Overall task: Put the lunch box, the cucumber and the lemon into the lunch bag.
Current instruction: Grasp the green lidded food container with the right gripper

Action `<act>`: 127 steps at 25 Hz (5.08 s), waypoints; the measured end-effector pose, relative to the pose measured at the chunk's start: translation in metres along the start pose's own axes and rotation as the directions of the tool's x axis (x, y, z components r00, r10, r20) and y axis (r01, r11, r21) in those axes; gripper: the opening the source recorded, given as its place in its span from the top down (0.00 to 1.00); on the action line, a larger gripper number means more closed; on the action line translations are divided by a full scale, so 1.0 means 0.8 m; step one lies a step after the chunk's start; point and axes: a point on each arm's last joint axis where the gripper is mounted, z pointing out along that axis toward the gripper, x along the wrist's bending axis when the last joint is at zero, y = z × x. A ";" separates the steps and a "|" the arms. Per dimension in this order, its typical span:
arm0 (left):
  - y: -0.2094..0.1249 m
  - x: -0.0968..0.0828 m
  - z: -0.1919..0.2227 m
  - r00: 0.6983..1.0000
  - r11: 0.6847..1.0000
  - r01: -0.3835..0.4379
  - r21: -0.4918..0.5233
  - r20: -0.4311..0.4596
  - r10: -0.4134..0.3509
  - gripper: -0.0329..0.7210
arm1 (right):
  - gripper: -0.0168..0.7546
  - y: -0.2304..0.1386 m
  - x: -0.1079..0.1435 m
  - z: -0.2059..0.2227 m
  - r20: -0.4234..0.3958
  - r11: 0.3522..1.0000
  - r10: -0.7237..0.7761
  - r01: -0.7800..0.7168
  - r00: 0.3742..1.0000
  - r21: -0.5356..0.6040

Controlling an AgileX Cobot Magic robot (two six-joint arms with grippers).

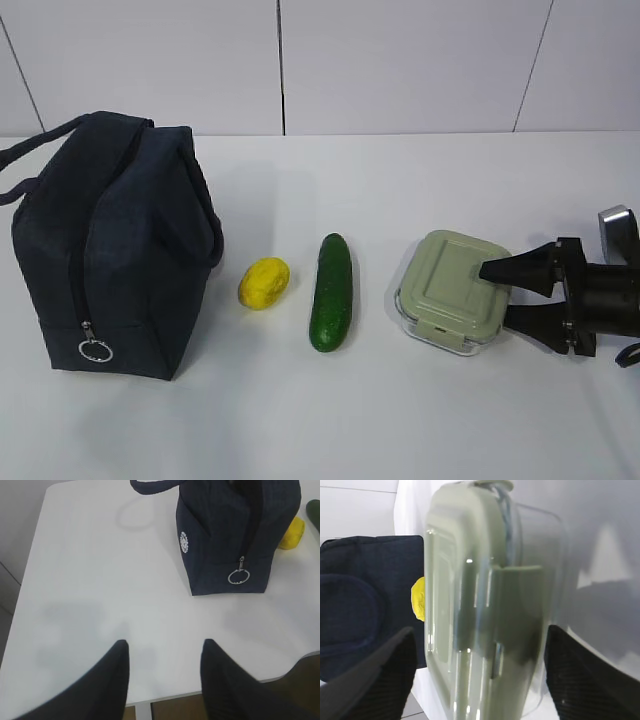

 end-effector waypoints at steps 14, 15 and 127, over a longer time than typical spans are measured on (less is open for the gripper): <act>0.000 0.000 0.000 1.000 1.000 0.000 0.000 0.000 0.000 0.53 | 0.21 -0.007 -0.012 0.017 -0.007 0.999 0.049 -0.049 0.999 0.005; 0.000 0.000 0.000 1.000 1.000 0.000 0.000 0.000 0.000 0.53 | 0.21 -0.007 -0.012 0.017 -0.013 0.999 0.051 -0.051 0.999 0.002; 0.000 0.000 0.000 1.000 1.000 0.000 0.000 0.000 0.000 0.53 | 0.43 -0.006 -0.011 0.018 -0.027 0.999 0.031 -0.031 0.999 -0.005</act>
